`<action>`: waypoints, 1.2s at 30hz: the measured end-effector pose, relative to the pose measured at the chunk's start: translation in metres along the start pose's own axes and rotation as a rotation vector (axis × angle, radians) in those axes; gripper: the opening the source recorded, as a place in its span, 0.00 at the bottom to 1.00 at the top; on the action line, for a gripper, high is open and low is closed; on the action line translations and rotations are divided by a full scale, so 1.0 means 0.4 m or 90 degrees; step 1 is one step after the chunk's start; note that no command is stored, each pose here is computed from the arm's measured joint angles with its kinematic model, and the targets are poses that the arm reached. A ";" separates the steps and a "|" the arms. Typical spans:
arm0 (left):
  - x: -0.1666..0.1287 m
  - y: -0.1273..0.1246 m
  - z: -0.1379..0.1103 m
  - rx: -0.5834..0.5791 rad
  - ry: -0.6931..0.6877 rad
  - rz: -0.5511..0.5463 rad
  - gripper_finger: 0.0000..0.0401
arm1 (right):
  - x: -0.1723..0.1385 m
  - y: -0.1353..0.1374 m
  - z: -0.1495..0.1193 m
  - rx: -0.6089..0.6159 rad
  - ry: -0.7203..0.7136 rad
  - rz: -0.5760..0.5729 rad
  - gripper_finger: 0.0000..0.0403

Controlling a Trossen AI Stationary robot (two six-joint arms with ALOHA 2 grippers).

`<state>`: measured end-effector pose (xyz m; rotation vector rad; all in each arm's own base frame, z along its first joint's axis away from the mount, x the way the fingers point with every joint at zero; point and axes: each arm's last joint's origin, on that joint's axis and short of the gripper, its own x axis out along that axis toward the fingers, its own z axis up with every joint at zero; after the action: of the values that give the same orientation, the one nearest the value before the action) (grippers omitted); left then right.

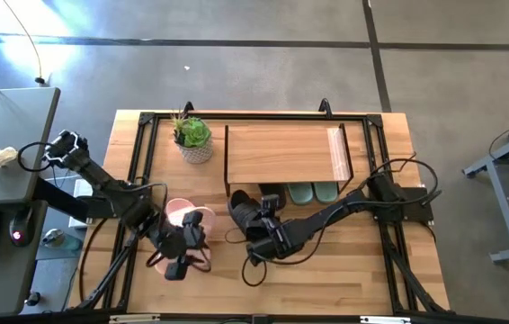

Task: Pick and place slides into the shelf
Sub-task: Put the black slipper under the shelf

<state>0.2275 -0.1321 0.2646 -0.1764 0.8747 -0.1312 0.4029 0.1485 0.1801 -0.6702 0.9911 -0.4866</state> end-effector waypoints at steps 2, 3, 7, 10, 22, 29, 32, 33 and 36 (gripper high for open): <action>0.014 -0.011 -0.018 -0.002 -0.021 -0.010 0.44 | 0.008 -0.005 0.000 0.008 0.006 0.010 0.00; 0.021 -0.016 -0.026 -0.004 -0.032 -0.015 0.44 | 0.013 -0.009 0.000 0.012 0.009 0.013 0.00; 0.041 -0.025 -0.041 -0.018 -0.101 -0.016 0.44 | 0.031 -0.023 0.000 0.029 0.021 0.019 0.00; 0.050 -0.024 -0.049 -0.022 -0.130 -0.012 0.44 | 0.050 -0.028 -0.002 0.035 0.032 0.017 0.00; 0.093 -0.027 -0.054 -0.010 -0.134 0.010 0.44 | 0.102 -0.011 -0.010 0.045 0.052 -0.010 0.00; 0.121 -0.032 -0.058 -0.008 -0.125 0.007 0.44 | 0.112 -0.018 -0.010 0.051 0.060 0.005 0.04; 0.129 -0.032 -0.061 -0.006 -0.118 0.009 0.44 | 0.112 -0.018 -0.010 0.049 0.060 0.006 0.09; 0.131 -0.032 -0.062 -0.007 -0.116 0.010 0.44 | 0.112 -0.018 -0.010 0.050 0.060 0.006 0.10; 0.133 -0.032 -0.064 -0.006 -0.113 0.010 0.44 | 0.110 -0.016 -0.010 0.047 0.058 0.004 0.17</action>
<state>0.2412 -0.1572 0.2113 -0.1876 0.7004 -0.0955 0.4195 0.1143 0.1568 -0.5829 1.0562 -0.5496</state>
